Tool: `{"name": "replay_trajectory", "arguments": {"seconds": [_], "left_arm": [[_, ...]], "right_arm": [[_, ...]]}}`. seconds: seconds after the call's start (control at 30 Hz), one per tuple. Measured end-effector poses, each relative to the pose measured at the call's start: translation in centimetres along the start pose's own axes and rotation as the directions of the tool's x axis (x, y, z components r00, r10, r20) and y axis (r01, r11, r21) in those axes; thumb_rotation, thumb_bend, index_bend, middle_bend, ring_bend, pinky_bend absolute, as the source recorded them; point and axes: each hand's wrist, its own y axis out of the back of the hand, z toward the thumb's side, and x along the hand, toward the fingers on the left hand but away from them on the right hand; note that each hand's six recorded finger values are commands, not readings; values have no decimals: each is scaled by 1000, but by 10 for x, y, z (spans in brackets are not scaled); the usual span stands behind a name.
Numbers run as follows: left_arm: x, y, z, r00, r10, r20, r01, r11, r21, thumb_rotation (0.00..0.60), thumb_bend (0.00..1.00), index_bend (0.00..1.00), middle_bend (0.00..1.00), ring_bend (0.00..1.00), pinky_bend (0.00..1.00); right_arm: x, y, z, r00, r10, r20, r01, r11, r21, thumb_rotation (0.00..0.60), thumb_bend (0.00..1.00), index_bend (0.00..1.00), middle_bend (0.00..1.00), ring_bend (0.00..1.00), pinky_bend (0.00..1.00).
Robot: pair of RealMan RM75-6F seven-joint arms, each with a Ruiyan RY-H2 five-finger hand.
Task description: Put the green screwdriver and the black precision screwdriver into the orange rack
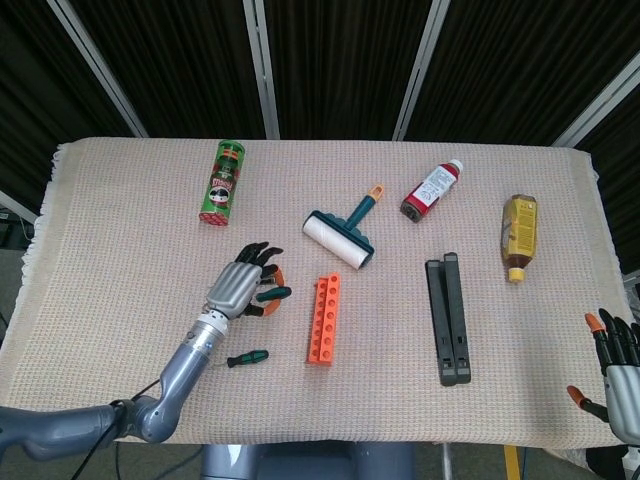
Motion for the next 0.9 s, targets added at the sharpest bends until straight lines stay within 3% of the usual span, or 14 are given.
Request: {"name": "replay_trajectory", "arguments": {"seconds": [0.07,0.17,0.3,0.4,0.5,0.63,0.9], "left_arm": [[-1,11,5,1000,14,15,-12,995,-95,586,385,570,115,0,0],[-1,25,13,999,32,36,-22,964,-265,587,408,570,117,0,0],[2,39,22,997,40,63,-5,874,-486,587,413,570,115,0,0],[7,44,29,995,39,88,22,800,-599,586,416,570,115,0,0],[13,47,38,992,37,117,50,752,-657,584,422,571,117,0,0],[24,46,52,986,48,159,71,743,-666,586,433,573,120,0,0],[41,39,70,976,78,202,71,763,-642,583,434,581,126,0,0]], "right_arm": [[0,0,-1,1000,0,0,0,1000,-2,600,0,0,0,0,0],[-1,-1,-1,1000,1,1,-1,1000,-3,600,0,0,0,0,0],[-1,-1,-3,1000,1,3,-1,1000,-5,600,0,0,0,0,0],[-1,-1,-4,1000,1,7,-1,1000,-7,600,0,0,0,0,0],[-1,0,-5,1000,-1,10,1,1000,-7,600,0,0,0,0,0],[-1,0,-6,1000,-2,16,2,1000,-8,600,0,0,0,0,0],[-2,-1,-8,1000,4,22,-4,1000,-11,600,0,0,0,0,0]]}}
